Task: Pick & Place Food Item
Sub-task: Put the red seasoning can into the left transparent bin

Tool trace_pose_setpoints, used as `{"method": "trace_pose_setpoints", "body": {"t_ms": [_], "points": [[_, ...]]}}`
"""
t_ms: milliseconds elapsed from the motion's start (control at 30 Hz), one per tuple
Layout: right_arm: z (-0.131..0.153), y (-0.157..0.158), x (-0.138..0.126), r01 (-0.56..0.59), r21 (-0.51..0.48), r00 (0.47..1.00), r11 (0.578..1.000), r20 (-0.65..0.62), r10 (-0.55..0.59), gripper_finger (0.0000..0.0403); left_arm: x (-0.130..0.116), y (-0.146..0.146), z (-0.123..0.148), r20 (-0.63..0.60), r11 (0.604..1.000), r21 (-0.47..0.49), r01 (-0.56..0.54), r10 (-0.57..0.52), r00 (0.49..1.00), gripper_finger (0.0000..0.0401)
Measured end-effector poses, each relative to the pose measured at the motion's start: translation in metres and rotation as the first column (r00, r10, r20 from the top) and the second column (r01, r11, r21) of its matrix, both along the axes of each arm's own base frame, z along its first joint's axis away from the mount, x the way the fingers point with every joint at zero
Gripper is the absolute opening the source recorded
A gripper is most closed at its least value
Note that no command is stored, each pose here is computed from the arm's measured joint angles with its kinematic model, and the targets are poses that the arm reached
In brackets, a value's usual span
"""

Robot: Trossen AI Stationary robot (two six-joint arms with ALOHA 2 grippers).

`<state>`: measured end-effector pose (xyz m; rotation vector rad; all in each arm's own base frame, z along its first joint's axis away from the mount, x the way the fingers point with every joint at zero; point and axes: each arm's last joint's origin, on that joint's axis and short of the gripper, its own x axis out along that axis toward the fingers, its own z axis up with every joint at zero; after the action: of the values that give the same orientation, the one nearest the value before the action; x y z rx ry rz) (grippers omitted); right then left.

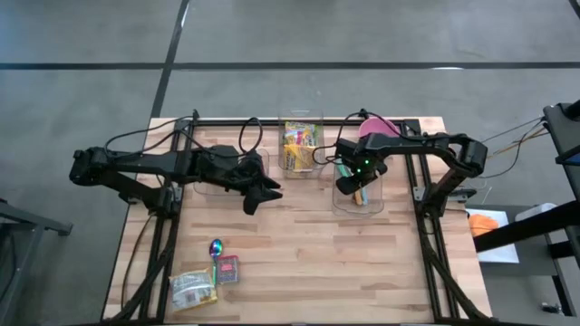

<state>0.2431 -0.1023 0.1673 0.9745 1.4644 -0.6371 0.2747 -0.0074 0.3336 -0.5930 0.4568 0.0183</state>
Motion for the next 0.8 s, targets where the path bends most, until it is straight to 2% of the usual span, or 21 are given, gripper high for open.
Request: {"method": "trace_pose_setpoints", "body": {"t_ms": [367,633,800], "points": [[0.033,0.006,-0.011,0.019,-0.069,0.996,0.997,0.085,-0.014,0.0190,-0.001,0.000,-0.003,-0.032,1.000,-0.022,-0.010,0.009,0.999,0.0202],[0.068,0.019,-0.025,0.025,-0.155,0.976,0.988,0.216,0.009,0.0190,-0.006,-0.001,-0.011,-0.138,0.998,-0.053,-0.017,0.010,0.990,0.0202],[0.090,0.031,-0.037,0.006,-0.212,0.948,0.977,0.313,0.062,0.0190,-0.007,-0.001,-0.012,-0.156,0.997,-0.068,-0.022,0.011,0.988,0.0202]]}}
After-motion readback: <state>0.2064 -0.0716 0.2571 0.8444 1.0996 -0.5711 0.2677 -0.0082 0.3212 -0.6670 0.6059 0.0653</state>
